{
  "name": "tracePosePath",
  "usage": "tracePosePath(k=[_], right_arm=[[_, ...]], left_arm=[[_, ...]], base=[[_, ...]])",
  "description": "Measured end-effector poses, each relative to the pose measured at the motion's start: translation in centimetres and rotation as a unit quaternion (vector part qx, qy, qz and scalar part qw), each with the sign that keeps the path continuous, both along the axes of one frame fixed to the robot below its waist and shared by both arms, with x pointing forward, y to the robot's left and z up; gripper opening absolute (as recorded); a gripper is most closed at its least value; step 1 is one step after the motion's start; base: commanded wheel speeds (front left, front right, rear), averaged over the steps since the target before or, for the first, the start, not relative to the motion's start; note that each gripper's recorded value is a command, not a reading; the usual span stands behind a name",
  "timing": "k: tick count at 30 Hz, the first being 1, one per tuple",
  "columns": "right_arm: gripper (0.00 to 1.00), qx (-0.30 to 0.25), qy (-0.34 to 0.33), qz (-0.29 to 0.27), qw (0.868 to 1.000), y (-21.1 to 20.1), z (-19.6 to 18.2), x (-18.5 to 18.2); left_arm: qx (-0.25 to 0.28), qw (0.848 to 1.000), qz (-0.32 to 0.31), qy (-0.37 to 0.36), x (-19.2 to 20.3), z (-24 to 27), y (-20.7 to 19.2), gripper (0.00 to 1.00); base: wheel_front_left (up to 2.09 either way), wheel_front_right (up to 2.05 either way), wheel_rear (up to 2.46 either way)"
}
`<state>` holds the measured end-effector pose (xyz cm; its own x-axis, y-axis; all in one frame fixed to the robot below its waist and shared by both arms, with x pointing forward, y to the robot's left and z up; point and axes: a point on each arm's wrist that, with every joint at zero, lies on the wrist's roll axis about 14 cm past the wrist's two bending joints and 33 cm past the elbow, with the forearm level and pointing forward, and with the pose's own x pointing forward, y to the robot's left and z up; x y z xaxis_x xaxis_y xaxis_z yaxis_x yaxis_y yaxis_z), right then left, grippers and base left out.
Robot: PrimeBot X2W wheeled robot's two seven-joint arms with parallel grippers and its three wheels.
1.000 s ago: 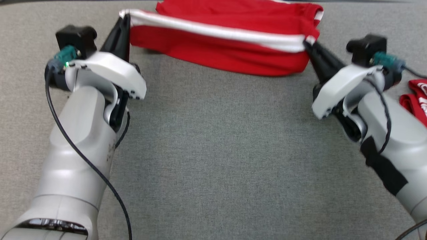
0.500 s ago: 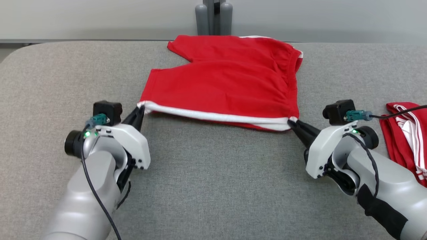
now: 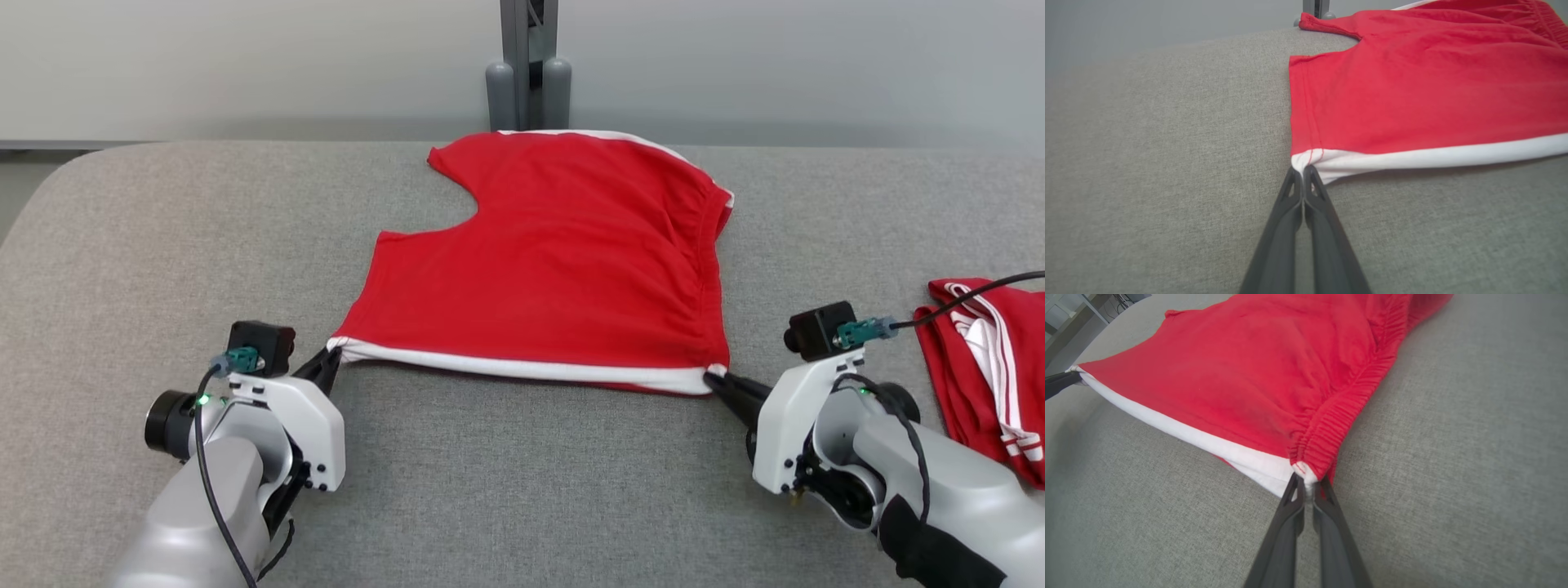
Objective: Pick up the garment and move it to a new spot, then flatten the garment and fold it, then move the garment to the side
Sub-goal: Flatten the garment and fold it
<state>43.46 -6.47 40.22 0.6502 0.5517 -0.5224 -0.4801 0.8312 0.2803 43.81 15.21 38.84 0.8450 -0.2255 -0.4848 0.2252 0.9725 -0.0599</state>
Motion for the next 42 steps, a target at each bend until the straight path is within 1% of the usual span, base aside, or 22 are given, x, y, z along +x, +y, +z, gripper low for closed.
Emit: tracePosePath(k=[13, 17, 21, 25, 32, 35, 42], right_arm=[[0.00, 0.005, 0.094, 0.017, 0.995, 0.4, -1.3, -6.8], [0.00, 0.012, 0.117, 0.023, 0.993, 0.6, -1.5, -8.6], [0.00, 0.026, 0.156, 0.030, 0.987, 1.0, -2.0, -11.0], [0.00, 0.028, 0.172, 0.045, 0.984, 1.2, -2.1, -12.6], [0.00, 0.031, 0.215, 0.074, 0.973, 1.5, -2.4, -16.0], [0.00, 0.031, 0.232, 0.083, 0.969, 1.4, -2.5, -17.2], [0.00, 0.040, 0.265, 0.100, 0.958, 1.6, -2.4, -19.2]], left_arm=[[0.017, 0.999, -0.029, 0.023, -5.3, -0.7, 0.4, 0.00], [0.025, 0.999, -0.038, 0.018, -6.4, -0.4, 0.9, 0.00], [0.025, 0.999, -0.045, 0.017, -8.0, -0.6, 1.1, 0.00], [0.025, 0.998, -0.053, 0.023, -9.8, -1.0, 1.4, 0.00], [0.024, 0.997, -0.067, 0.034, -12.0, -1.4, 2.0, 0.00], [0.023, 0.996, -0.073, 0.045, -13.0, -1.7, 2.2, 0.00], [0.038, 0.991, -0.100, 0.082, -15.5, -2.4, 2.9, 0.00]], base=[[0.00, 0.00, 0.00], [0.00, 0.00, 0.00], [0.00, 0.00, 0.00], [0.00, 0.00, 0.00], [0.00, 0.00, 0.00], [0.00, 0.00, 0.00], [0.00, 0.00, 0.00]])
